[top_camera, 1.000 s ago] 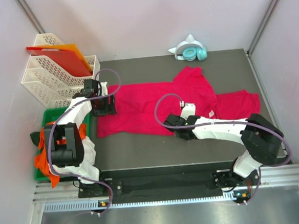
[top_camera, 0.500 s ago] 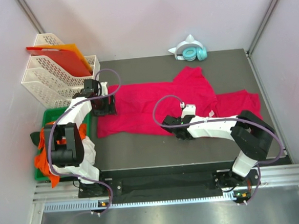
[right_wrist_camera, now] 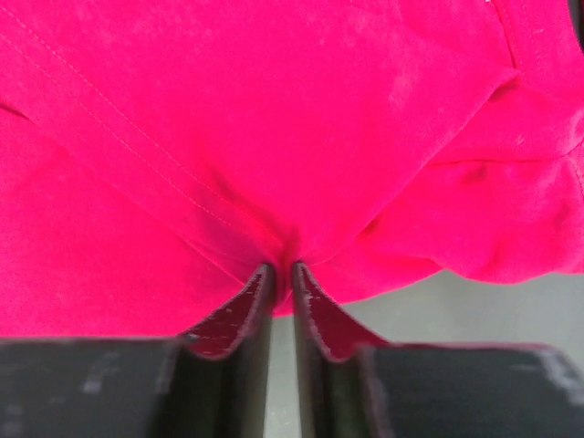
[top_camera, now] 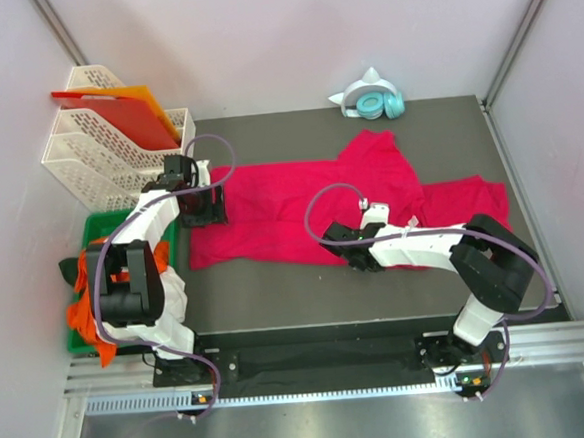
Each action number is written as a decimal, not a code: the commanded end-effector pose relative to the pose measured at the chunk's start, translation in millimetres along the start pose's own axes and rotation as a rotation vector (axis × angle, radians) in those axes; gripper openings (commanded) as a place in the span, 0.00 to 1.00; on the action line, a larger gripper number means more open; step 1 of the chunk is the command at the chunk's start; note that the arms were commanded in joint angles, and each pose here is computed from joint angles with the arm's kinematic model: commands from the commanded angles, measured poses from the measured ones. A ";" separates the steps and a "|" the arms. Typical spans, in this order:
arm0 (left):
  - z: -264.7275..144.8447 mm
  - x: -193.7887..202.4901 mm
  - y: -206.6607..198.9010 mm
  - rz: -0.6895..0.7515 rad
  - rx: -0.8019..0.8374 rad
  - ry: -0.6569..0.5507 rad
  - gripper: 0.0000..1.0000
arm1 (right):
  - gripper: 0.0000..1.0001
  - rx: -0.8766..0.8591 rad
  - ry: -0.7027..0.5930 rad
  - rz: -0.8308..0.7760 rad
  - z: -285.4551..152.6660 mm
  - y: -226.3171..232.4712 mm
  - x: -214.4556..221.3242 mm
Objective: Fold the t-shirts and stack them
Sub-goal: Fold the flattened tshirt in 1/3 of the way
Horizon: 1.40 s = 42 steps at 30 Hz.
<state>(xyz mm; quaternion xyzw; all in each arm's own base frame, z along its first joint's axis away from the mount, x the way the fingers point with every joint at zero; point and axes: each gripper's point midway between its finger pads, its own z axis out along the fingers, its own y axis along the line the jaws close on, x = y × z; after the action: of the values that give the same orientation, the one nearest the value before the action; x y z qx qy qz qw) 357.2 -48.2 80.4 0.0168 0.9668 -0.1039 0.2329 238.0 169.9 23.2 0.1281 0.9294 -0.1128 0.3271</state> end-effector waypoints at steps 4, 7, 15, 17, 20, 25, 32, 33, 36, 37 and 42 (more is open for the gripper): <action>-2.7 -8.7 -1.8 -0.005 0.008 -0.025 0.71 | 0.00 -0.025 -0.022 0.041 -4.1 2.8 -10.2; -2.4 -8.8 -2.0 -0.003 0.010 -0.026 0.71 | 0.00 -0.044 -0.054 0.043 -13.2 7.7 -20.6; 1.2 -8.8 -4.1 -0.008 0.025 -0.017 0.71 | 0.00 -0.059 -0.134 0.090 -32.9 18.2 -79.8; 1.9 -7.8 -4.4 -0.008 0.028 -0.013 0.71 | 0.00 -0.044 -0.136 0.093 -28.5 18.5 -88.6; 1.1 -6.0 -4.4 -0.006 0.028 -0.010 0.71 | 0.00 -0.019 -0.139 0.089 -19.3 12.9 -102.3; 1.8 -4.3 -4.4 -0.006 0.029 -0.003 0.70 | 0.00 0.020 -0.131 0.130 1.1 1.4 -123.1; 3.7 -4.2 -3.2 -0.009 0.024 0.003 0.70 | 0.00 0.050 -0.121 0.140 25.9 -5.1 -144.9; 5.1 -3.7 -2.7 -0.009 0.022 0.006 0.70 | 0.00 0.045 -0.124 0.148 28.3 -3.8 -148.0; 6.9 -3.6 -0.7 -0.010 0.013 0.010 0.70 | 0.00 0.055 -0.120 0.153 37.8 -4.7 -153.9; 7.1 -4.0 0.4 -0.010 0.007 0.010 0.70 | 0.00 0.052 -0.119 0.158 38.8 -4.5 -156.3; 10.1 -2.4 2.5 -0.010 -0.001 0.017 0.70 | 0.00 0.061 -0.133 0.190 52.7 -8.8 -173.6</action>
<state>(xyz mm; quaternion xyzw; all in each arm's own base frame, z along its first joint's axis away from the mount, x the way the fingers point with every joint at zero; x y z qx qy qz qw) 355.3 -49.4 66.5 0.0141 0.9713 -0.1072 0.2120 366.3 118.3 76.9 0.2016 0.8993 -0.1366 0.3633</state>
